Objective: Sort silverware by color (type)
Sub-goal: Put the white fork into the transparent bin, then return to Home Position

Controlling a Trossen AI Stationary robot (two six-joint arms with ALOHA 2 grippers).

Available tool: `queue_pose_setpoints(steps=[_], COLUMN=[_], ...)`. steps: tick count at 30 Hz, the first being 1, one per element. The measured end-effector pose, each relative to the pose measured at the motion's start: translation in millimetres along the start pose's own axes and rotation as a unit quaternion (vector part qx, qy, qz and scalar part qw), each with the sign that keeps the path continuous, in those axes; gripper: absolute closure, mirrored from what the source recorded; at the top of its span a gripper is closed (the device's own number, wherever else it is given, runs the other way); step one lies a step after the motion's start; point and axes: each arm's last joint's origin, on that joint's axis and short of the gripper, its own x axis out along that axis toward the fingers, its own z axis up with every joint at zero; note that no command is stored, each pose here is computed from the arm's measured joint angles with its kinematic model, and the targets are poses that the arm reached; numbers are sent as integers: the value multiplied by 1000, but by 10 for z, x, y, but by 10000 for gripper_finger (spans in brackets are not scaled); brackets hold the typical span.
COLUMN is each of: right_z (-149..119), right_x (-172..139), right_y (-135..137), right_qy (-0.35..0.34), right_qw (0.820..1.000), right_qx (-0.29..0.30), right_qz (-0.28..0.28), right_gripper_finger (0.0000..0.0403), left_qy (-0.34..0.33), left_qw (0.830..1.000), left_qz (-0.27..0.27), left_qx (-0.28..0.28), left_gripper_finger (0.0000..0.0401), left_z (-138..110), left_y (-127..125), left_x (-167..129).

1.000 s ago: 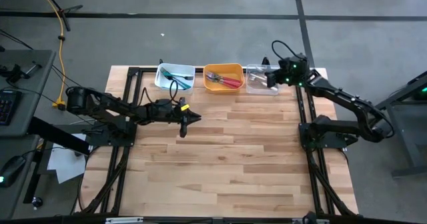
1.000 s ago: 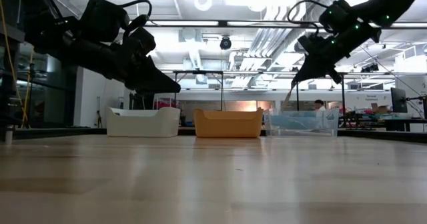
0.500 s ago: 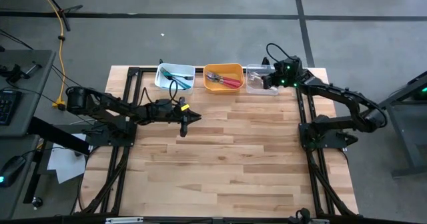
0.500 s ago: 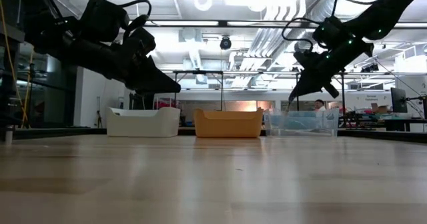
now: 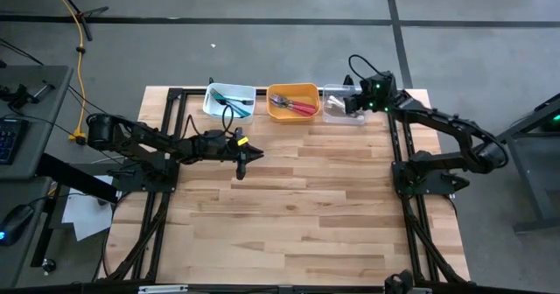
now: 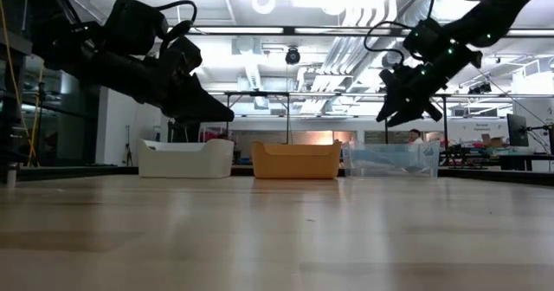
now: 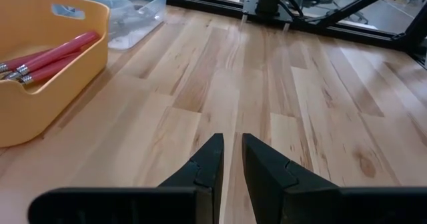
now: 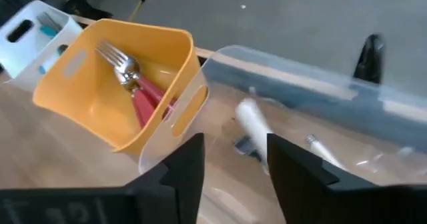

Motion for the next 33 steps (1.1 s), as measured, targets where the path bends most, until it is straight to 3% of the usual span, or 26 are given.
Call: queue_pose_setpoints(steps=[6, 12, 17, 26, 29, 33], right_z=[250, 218, -2, -623, -787, -957], right_x=[-111, -79, 16, -42, -114, -229], right_y=[95, 322, 570, 1038, 1050, 970], right_qy=[21, 11, -46, -191, -202, -191], right_qw=[995, 977, 955, 904, 891, 887], right_qx=[-83, -213, -290, -361, -366, -354], right_qz=[-55, -11, 47, 124, 177, 227], right_gripper_finger=[248, 326, 396, 400, 399, 402], left_qy=[-3, -21, -36, -49, -62, -81], left_qw=[1000, 1000, 999, 998, 997, 996], left_qz=[0, -9, -17, -21, -22, -21], left_qx=[1, 19, 30, 39, 44, 43], left_gripper_finger=[355, 358, 384, 400, 400, 400], left_z=[11, 45, 65, 100, 110, 56], left_y=[0, -41, -69, -76, -78, -56], left_x=[-5, -4, -3, -15, -29, -97])
